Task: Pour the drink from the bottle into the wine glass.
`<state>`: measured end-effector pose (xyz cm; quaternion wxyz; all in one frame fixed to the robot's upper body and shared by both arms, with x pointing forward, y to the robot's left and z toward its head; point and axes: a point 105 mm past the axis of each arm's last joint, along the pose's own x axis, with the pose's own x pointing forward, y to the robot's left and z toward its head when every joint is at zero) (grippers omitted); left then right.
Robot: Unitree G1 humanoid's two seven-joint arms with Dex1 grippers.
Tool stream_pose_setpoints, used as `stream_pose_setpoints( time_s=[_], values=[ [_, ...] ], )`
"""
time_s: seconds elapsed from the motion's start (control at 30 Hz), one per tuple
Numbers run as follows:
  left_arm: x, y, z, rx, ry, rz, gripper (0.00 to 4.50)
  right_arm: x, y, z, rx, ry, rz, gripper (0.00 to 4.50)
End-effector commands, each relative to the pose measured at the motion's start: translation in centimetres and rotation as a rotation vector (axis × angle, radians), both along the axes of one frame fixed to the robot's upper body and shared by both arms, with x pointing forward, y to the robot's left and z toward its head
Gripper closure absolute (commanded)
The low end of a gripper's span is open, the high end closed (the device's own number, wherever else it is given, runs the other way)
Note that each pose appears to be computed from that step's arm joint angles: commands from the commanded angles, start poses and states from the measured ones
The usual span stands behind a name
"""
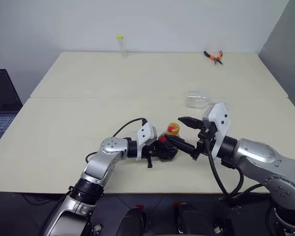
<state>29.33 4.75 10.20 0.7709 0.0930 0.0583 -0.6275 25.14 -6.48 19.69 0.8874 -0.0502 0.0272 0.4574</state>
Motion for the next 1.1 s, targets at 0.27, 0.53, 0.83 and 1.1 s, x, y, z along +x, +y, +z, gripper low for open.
stream_pose_setpoints(
  time_s=[0.27, 0.53, 0.83, 1.1],
  values=[
    [-0.3, -0.1, 1.6, -0.037, -0.063, -0.012, 3.73, -0.7, 1.1, 2.0, 0.12, -0.043, 0.056, 3.25],
    [-0.3, -0.2, 1.7, -0.045, -0.062, -0.004, 3.73, -1.8, 1.0, 3.6, 0.368, 0.063, 0.135, 3.26],
    [0.3, 0.3, 1.9, -0.057, -0.08, 0.048, 3.74, 0.8, -4.4, 0.6, 0.11, -0.009, -0.171, 3.27],
    [1.6, 0.5, 2.1, -0.086, -0.115, 0.133, 3.74, 2.8, -12.5, -5.9, -0.048, 0.002, -0.522, 3.27]
  ],
)
